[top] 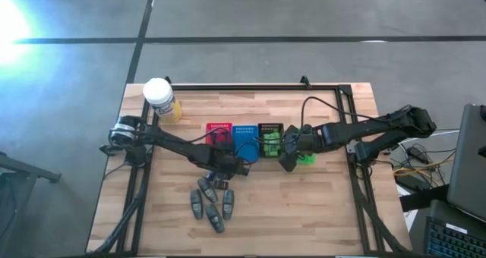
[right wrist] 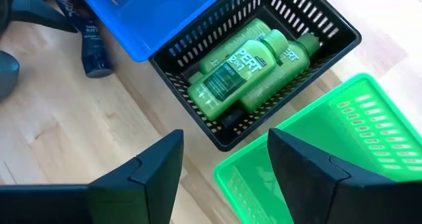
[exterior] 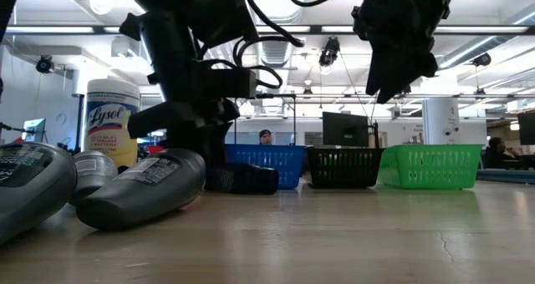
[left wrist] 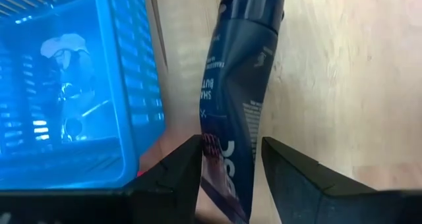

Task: Pick & Place Travel size toiletries
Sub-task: Put the shaving cream into the green basket

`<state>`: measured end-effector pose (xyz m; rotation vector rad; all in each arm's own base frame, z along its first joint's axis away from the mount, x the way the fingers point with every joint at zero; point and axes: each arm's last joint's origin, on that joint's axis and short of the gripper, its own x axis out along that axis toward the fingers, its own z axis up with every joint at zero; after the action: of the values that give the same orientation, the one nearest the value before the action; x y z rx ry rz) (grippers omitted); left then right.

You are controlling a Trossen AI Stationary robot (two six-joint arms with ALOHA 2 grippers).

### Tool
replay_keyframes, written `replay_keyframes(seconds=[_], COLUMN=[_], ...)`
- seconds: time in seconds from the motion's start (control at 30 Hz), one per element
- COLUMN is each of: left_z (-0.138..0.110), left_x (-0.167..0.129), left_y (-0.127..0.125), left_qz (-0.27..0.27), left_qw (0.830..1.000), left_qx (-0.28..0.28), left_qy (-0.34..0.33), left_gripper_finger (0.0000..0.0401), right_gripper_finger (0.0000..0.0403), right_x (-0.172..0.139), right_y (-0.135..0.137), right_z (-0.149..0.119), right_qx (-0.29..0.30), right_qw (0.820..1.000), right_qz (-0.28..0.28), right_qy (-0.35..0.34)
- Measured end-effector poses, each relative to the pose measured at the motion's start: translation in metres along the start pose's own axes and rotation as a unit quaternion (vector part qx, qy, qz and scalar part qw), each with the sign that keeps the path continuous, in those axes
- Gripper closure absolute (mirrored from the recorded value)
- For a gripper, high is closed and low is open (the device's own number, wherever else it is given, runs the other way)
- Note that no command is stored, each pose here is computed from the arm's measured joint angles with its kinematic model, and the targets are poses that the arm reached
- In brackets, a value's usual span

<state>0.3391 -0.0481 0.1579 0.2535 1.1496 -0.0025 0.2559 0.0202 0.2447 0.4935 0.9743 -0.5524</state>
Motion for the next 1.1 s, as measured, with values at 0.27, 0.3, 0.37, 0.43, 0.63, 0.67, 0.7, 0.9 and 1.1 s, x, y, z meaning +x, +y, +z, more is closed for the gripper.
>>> replay_keyframes(seconds=[0.27, 0.3, 0.37, 0.43, 0.63, 0.67, 0.7, 0.9, 1.1], left_z=[0.002, 0.001, 0.0, 0.0, -0.003, -0.002, -0.001, 0.004, 0.008], left_x=[-0.001, -0.001, -0.002, -0.005, -0.02, -0.023, -0.027, -0.049, -0.076], left_y=[-0.003, -0.005, -0.008, -0.012, -0.024, -0.026, -0.026, -0.024, -0.014], left_qz=[-0.001, -0.003, -0.006, -0.01, -0.023, -0.023, -0.018, -0.002, 0.01], left_qw=[1.0, 1.0, 1.0, 1.0, 0.999, 0.999, 1.0, 1.0, 0.997], left_qx=[0.0, 0.002, 0.007, 0.012, 0.022, 0.022, 0.022, 0.004, -0.066], left_qy=[-0.009, -0.006, -0.003, 0.001, 0.003, -0.002, -0.008, -0.021, -0.036], left_gripper_finger=[0.0287, 0.0298, 0.032, 0.0341, 0.0373, 0.0372, 0.0371, 0.0371, 0.0374], right_gripper_finger=[0.0181, 0.018, 0.0177, 0.0175, 0.0174, 0.0176, 0.0178, 0.0193, 0.0209], right_x=[0.0, 0.0, 0.0, 0.0, 0.0, 0.0, 0.0, 0.0, 0.0], right_y=[0.0, 0.0, 0.0, -0.001, -0.002, -0.002, -0.002, -0.002, -0.002], right_z=[0.0, 0.0, 0.0, -0.001, -0.002, -0.002, -0.002, -0.002, -0.002], right_qx=[-0.005, -0.005, -0.005, -0.006, -0.008, -0.008, -0.008, -0.008, -0.007], right_qw=[1.0, 1.0, 1.0, 1.0, 1.0, 1.0, 1.0, 1.0, 1.0], right_qz=[-0.002, -0.002, -0.003, -0.005, -0.01, -0.01, -0.01, -0.01, -0.009], right_qy=[0.001, 0.001, 0.002, 0.004, 0.009, 0.009, 0.009, 0.009, 0.009])
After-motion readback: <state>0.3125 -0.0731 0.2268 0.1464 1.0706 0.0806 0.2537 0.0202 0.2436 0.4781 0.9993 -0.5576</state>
